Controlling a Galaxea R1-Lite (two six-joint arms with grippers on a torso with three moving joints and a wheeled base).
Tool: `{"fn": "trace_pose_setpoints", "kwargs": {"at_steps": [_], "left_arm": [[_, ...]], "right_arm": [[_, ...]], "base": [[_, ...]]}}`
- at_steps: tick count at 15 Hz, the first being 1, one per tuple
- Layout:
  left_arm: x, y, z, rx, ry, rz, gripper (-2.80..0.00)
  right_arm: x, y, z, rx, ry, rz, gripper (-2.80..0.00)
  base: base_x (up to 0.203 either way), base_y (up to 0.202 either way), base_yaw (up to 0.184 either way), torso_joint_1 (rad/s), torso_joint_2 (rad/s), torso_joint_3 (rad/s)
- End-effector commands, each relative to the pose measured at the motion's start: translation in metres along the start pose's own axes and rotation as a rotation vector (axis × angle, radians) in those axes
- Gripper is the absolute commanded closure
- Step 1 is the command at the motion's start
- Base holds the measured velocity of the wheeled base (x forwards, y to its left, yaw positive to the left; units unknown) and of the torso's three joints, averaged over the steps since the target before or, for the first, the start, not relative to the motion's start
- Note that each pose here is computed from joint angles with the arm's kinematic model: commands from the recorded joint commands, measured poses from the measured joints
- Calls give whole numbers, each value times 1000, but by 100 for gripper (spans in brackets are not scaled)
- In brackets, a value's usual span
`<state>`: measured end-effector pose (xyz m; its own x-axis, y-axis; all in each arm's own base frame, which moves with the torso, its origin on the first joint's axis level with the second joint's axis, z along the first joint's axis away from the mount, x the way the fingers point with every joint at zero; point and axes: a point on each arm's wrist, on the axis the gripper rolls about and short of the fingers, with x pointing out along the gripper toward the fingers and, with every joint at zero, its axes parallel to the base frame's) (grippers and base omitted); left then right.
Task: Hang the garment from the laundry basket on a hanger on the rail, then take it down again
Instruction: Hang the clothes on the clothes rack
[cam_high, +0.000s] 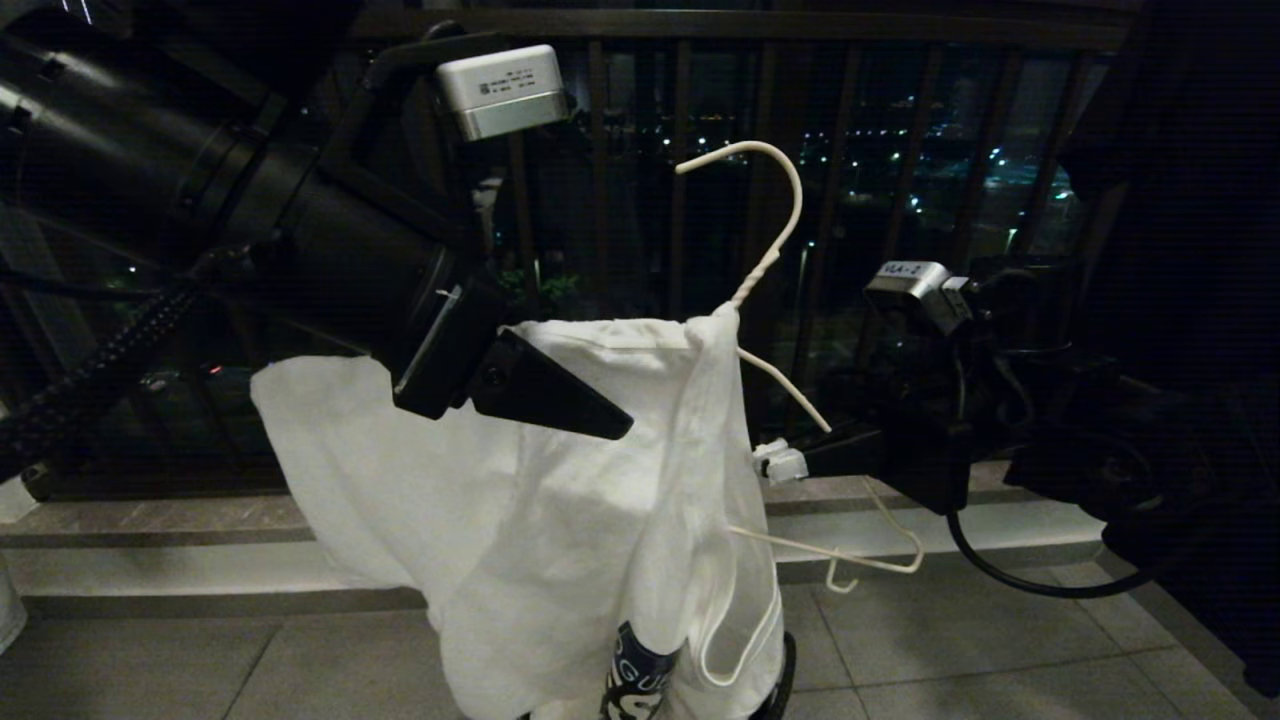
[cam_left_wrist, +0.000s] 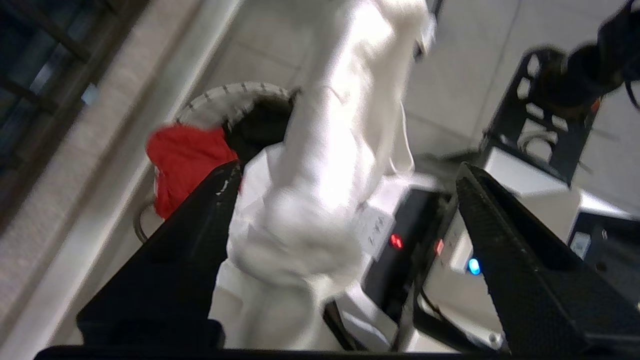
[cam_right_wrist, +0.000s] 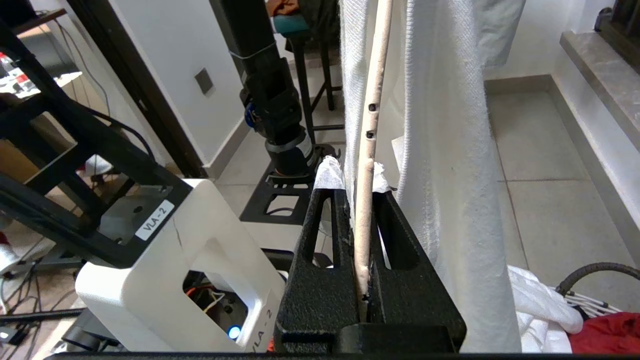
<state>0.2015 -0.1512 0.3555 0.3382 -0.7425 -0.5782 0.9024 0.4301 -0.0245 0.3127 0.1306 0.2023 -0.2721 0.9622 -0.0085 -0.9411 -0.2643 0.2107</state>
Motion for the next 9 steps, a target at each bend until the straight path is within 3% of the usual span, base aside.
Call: {"fn": "trace_pose_setpoints", "kwargs": {"at_steps": [1, 9], "left_arm": [[3, 0, -3, 2, 31, -11, -280], [21, 10, -5, 29, 87, 30, -280]], "right_arm": [[1, -2, -1, 1, 1, 10, 0], [1, -2, -1, 0, 1, 9, 0]], "base": [[0, 0, 0, 0, 0, 0], [0, 0, 0, 0, 0, 0]]}}
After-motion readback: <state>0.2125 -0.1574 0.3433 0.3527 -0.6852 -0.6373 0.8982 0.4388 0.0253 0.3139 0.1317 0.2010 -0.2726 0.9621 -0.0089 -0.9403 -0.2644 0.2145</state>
